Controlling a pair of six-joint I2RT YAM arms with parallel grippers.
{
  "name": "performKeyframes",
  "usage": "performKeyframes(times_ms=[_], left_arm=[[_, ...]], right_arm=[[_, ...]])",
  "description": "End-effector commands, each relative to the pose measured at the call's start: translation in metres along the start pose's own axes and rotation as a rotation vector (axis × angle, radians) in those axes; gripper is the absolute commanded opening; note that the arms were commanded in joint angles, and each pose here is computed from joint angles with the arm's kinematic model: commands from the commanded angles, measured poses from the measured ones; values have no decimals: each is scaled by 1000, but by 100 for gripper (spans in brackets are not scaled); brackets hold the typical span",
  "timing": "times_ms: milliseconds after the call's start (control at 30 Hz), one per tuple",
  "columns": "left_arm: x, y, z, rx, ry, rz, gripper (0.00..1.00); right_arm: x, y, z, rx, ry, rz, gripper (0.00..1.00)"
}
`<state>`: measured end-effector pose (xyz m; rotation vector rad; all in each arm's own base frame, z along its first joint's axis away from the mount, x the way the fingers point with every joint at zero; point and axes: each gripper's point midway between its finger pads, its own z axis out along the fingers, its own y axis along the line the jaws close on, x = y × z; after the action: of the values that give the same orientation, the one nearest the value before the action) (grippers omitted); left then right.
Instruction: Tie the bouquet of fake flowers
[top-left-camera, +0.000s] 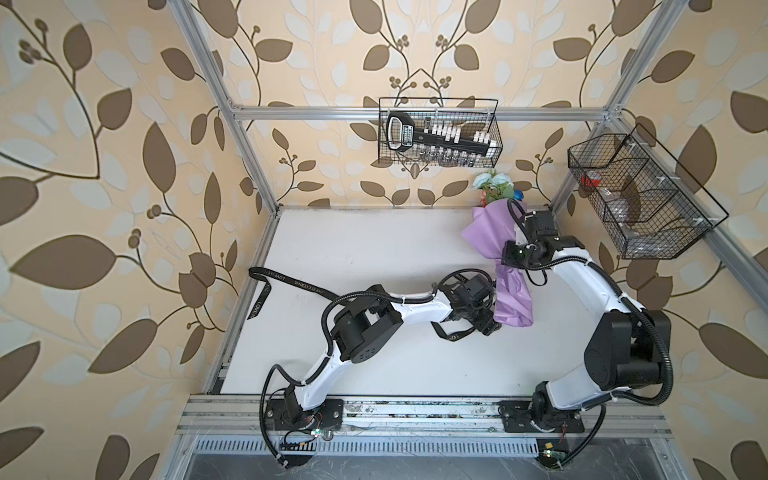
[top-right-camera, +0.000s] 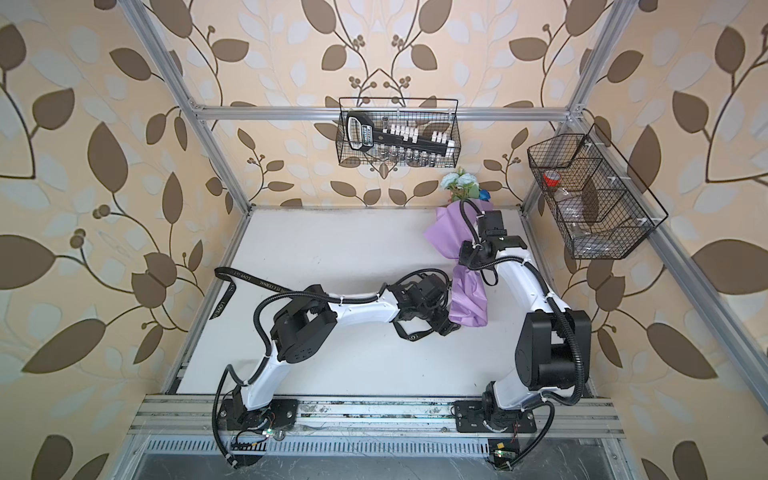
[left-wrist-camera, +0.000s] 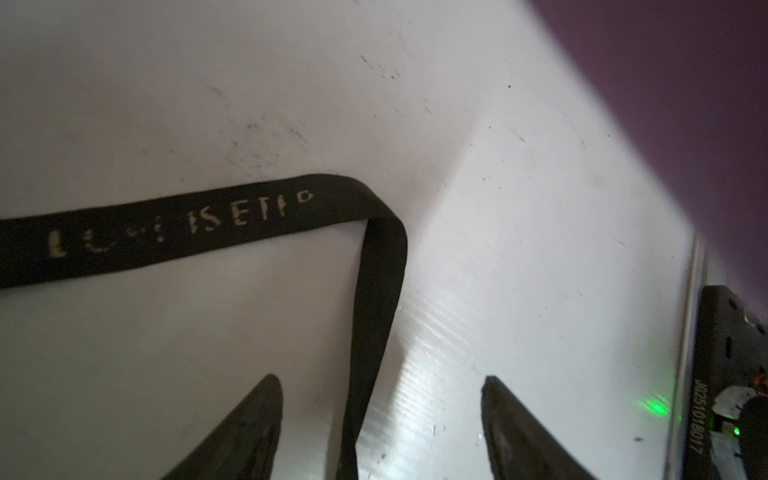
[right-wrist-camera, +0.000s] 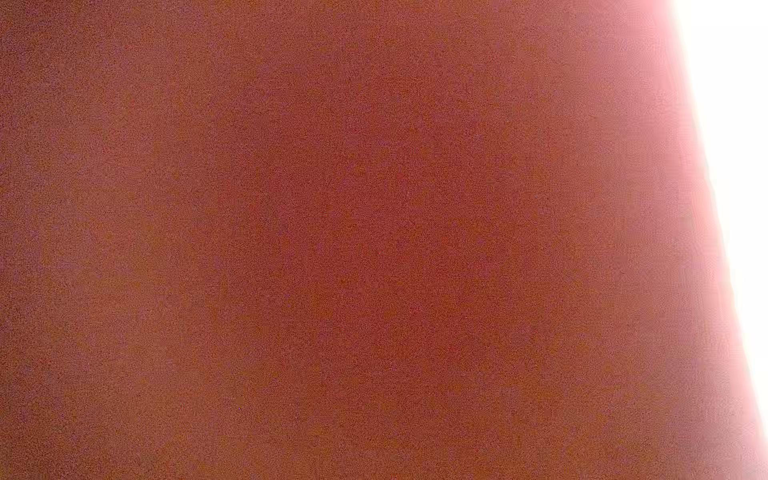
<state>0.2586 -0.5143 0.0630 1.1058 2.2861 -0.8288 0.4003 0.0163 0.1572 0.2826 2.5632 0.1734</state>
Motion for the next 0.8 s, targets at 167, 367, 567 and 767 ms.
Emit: performKeyframes(times_ms=[167,367,567,767], left_arm=[[0,-13,-112,-72,-145,9,99],[66,22,-181,-258,-162,-135,99],[116,69,-282,-502,-335,-404,99],[152,127,-341,-663,-427,-689,99]], right_arm=[[3,25,-13,-77,-68,25,0],[24,67,-25,-164,-105,81,0],[74,133,-46,-284,-135,133,0],[132,192,-51,-352,-128,168,0]])
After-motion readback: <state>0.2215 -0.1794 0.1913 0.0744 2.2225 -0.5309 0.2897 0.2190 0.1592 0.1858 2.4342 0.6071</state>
